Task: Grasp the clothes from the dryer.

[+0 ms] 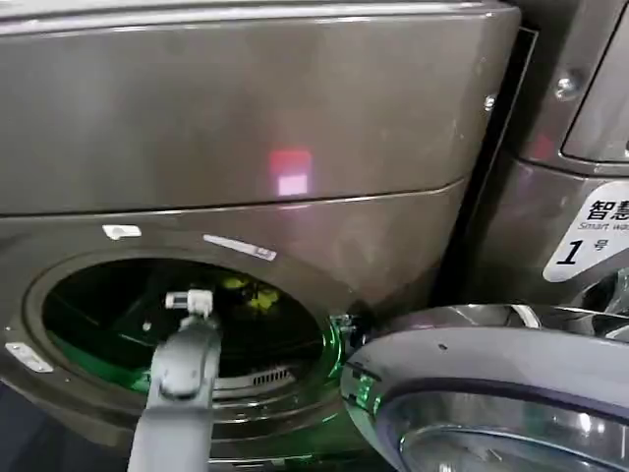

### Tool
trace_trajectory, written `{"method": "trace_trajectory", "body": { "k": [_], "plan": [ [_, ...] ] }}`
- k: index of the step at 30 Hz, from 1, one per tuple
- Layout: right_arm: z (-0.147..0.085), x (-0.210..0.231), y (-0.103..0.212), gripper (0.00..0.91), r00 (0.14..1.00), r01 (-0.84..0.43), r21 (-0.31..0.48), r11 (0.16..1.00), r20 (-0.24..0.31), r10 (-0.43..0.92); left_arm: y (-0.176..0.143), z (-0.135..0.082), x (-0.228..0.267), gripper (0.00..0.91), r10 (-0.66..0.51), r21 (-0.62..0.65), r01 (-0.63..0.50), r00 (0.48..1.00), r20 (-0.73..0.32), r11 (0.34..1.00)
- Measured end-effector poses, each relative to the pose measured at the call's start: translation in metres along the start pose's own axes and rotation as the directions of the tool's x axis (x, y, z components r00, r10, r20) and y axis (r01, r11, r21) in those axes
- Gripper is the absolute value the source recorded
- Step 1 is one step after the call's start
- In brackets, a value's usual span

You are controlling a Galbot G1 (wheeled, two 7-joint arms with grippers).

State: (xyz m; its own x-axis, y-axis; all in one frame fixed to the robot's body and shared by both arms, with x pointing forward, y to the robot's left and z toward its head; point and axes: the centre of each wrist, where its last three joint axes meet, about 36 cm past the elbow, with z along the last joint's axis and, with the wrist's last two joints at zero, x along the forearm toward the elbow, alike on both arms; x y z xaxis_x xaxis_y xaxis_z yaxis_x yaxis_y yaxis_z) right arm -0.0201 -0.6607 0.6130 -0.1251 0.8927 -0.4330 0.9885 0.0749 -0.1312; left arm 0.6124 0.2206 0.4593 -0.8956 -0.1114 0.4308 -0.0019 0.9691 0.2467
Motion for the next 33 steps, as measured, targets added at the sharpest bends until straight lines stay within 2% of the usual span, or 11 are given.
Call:
{"method": "trace_trajectory", "body": {
  "k": [5,7,10,13,16,18,21,28,33],
  "plan": [
    [0.000,0.000,0.000,0.907,1.000,0.001,0.001,1.000,0.001,-0.001,0.002,-0.008,-0.029,0.907,-0.005,-0.051,0.006,1.000,0.020,0.999],
    [0.000,0.000,-0.001,0.907,1.000,0.000,0.003,1.000,-0.002,0.000,0.006,-0.005,-0.038,0.907,-0.005,-0.104,0.008,1.000,0.029,0.995],
    [0.001,0.002,-0.002,0.907,1.000,0.001,0.006,1.000,-0.005,0.000,0.010,-0.009,-0.046,0.907,0.025,-0.233,-0.009,0.998,0.066,0.972],
    [0.001,0.002,-0.002,0.907,1.000,0.000,0.008,1.000,-0.006,0.000,0.011,-0.013,-0.051,0.907,0.075,-0.410,-0.033,0.993,0.087,0.912],
    [0.003,0.002,-0.004,0.907,1.000,-0.002,0.011,1.000,-0.010,0.002,0.014,-0.022,-0.054,0.907,0.133,-0.615,-0.060,0.988,0.074,0.786],
    [0.004,0.002,-0.005,0.907,1.000,-0.003,0.012,1.000,-0.011,0.004,0.019,-0.030,-0.055,0.907,0.169,-0.732,-0.082,0.985,0.045,0.677],
    [0.006,0.002,-0.005,0.907,1.000,-0.004,0.013,1.000,-0.013,0.004,0.031,-0.042,-0.055,0.907,0.235,-0.843,-0.156,0.971,-0.036,0.515],
    [0.010,0.002,0.000,0.907,1.000,0.008,0.006,1.000,-0.016,-0.008,0.058,-0.072,-0.060,0.907,0.355,-0.901,-0.380,0.888,-0.293,0.208],
    [0.014,0.001,0.000,0.907,1.000,0.007,0.006,1.000,-0.018,-0.007,0.068,-0.084,-0.064,0.907,0.372,-0.877,-0.476,0.827,-0.422,0.063]
  ]
}}
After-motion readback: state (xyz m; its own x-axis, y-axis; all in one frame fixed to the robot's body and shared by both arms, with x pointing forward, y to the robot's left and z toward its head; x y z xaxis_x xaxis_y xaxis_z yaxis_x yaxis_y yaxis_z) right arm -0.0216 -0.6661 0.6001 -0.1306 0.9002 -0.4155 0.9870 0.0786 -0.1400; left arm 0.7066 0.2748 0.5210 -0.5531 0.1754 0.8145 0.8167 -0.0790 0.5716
